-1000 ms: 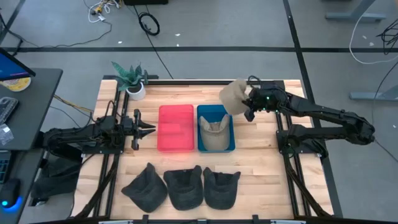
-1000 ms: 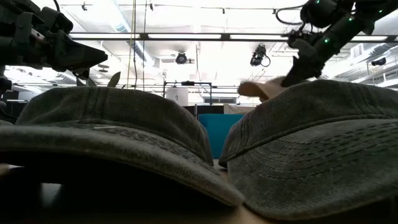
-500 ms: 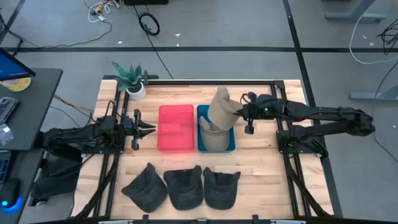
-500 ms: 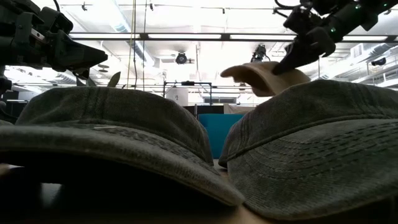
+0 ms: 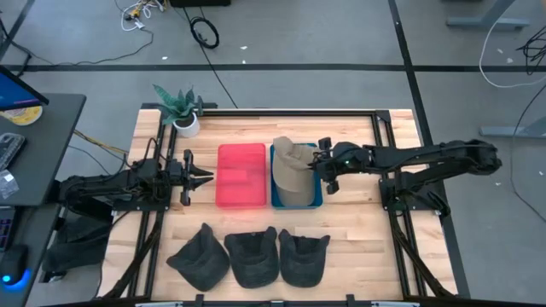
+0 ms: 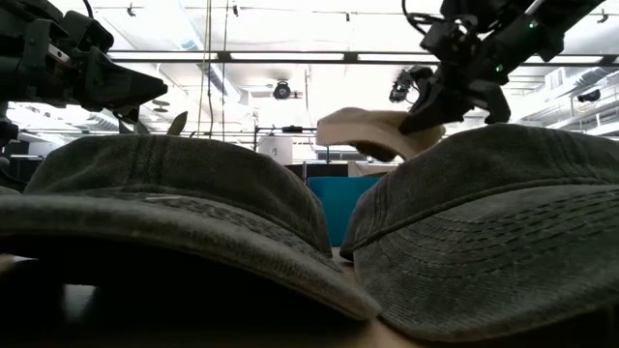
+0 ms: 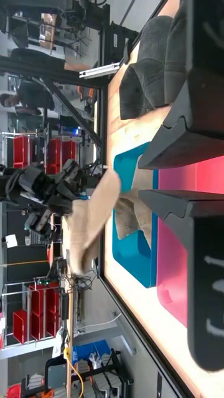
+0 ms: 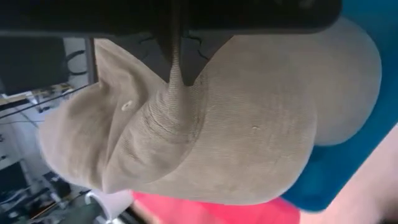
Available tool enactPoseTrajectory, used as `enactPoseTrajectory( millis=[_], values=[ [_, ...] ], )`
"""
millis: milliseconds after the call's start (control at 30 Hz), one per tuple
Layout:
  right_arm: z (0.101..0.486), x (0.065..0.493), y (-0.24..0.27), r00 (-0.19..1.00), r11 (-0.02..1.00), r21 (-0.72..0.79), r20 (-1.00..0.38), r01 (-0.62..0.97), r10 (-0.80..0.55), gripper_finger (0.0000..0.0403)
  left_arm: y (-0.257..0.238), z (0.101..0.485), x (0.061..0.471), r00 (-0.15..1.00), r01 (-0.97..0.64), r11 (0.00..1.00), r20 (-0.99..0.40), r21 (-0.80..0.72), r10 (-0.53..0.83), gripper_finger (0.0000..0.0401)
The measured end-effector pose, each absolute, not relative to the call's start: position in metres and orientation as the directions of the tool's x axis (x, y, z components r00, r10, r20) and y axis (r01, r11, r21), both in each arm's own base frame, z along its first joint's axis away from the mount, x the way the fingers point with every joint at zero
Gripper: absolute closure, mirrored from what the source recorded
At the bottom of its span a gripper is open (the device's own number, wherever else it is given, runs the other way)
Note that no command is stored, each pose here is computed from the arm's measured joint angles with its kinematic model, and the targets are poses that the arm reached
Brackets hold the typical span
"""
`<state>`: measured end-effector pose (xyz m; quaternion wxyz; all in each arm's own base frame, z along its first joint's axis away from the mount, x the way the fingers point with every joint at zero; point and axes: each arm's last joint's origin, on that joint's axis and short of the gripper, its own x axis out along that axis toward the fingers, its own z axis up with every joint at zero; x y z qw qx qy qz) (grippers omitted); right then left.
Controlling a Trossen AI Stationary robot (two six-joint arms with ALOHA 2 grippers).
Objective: Pick & Place hat
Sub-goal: Put the brown cap into the blue bin
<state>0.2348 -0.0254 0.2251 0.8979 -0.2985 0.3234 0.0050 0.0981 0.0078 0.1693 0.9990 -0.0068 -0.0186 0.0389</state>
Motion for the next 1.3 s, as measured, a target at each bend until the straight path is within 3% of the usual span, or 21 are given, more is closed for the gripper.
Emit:
enactPoseTrajectory(
  millis=[600, 967, 1300],
  values=[
    [0.171, 0.259, -0.042, 0.639, 0.841, -0.472, -0.739, -0.266, -0.213, 0.0401, 0.008, 0.169, 0.098, 0.996, -0.078, 0.997, 0.036, -0.015, 0.078, 0.0334],
    [0.156, 0.268, -0.049, 0.646, 0.849, -0.438, -0.746, -0.294, -0.161, 0.0401, 0.008, 0.169, 0.098, 0.996, -0.078, 0.997, 0.037, -0.015, 0.078, 0.0334],
    [0.155, 0.266, -0.057, 0.641, 0.91, -0.364, -0.751, -0.199, -0.16, 0.0401, 0.008, 0.169, 0.098, 0.996, -0.078, 0.997, 0.037, -0.015, 0.078, 0.0334]
  ],
)
